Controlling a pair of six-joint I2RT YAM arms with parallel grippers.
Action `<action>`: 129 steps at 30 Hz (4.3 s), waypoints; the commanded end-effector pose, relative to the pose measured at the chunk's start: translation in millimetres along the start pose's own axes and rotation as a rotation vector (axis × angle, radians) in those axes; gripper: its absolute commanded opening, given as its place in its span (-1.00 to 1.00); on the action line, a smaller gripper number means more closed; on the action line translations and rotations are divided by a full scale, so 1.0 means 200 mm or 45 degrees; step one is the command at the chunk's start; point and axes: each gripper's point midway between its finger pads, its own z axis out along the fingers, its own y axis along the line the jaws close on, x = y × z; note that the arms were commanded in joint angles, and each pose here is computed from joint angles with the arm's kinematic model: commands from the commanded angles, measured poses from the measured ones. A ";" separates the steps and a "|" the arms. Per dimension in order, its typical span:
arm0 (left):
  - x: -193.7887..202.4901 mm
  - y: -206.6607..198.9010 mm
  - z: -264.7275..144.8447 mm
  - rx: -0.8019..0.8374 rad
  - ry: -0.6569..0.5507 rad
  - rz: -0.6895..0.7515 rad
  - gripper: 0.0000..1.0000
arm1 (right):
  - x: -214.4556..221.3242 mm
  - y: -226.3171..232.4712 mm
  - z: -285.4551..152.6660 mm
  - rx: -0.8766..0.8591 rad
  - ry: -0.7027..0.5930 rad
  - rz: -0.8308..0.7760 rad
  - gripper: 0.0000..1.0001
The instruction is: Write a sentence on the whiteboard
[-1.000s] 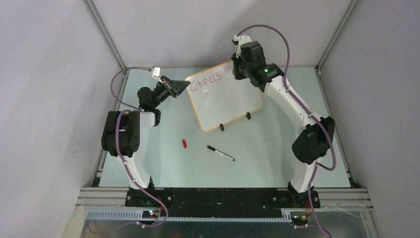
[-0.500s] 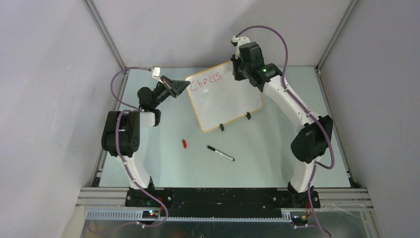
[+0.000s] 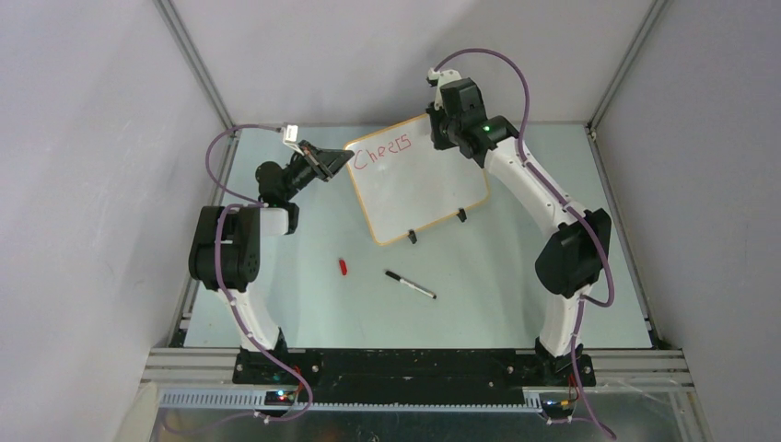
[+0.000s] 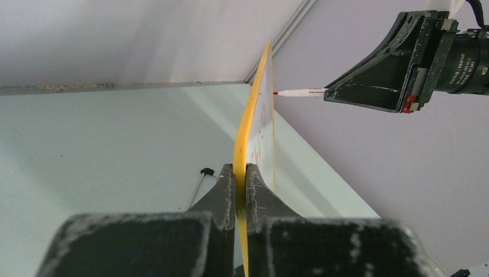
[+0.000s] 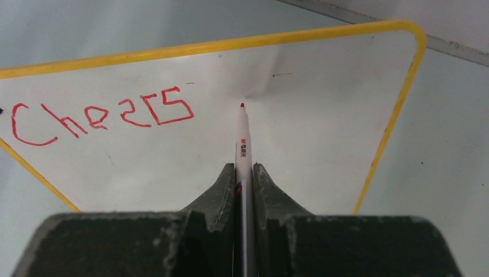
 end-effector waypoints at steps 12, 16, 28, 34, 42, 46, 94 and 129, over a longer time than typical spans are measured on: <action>0.00 -0.05 -0.01 0.062 0.024 0.140 -1.00 | -0.13 0.02 -0.01 -0.031 -0.089 0.004 -1.00; 0.00 -0.05 -0.01 0.061 0.024 0.139 -1.00 | -0.13 0.02 -0.01 -0.030 -0.083 0.006 -1.00; 0.00 -0.05 -0.01 0.063 0.026 0.140 -1.00 | -0.12 -0.01 0.01 -0.011 -0.068 0.015 -1.00; 0.00 -0.05 -0.01 0.061 0.025 0.139 -1.00 | -0.10 -0.01 0.02 -0.019 -0.057 0.014 -1.00; 0.00 -0.05 -0.01 0.062 0.025 0.140 -1.00 | -0.09 -0.01 0.04 -0.019 -0.043 0.012 -1.00; 0.00 -0.05 -0.01 0.061 0.025 0.140 -1.00 | -0.08 -0.01 0.07 -0.012 -0.027 0.010 -1.00; 0.00 -0.05 -0.01 0.065 0.023 0.143 -1.00 | -0.22 -0.06 -0.08 0.001 -0.144 0.067 -1.00; 0.00 -0.05 -0.01 0.066 0.027 0.142 -1.00 | -0.15 -0.05 0.05 -0.008 -0.084 0.065 -1.00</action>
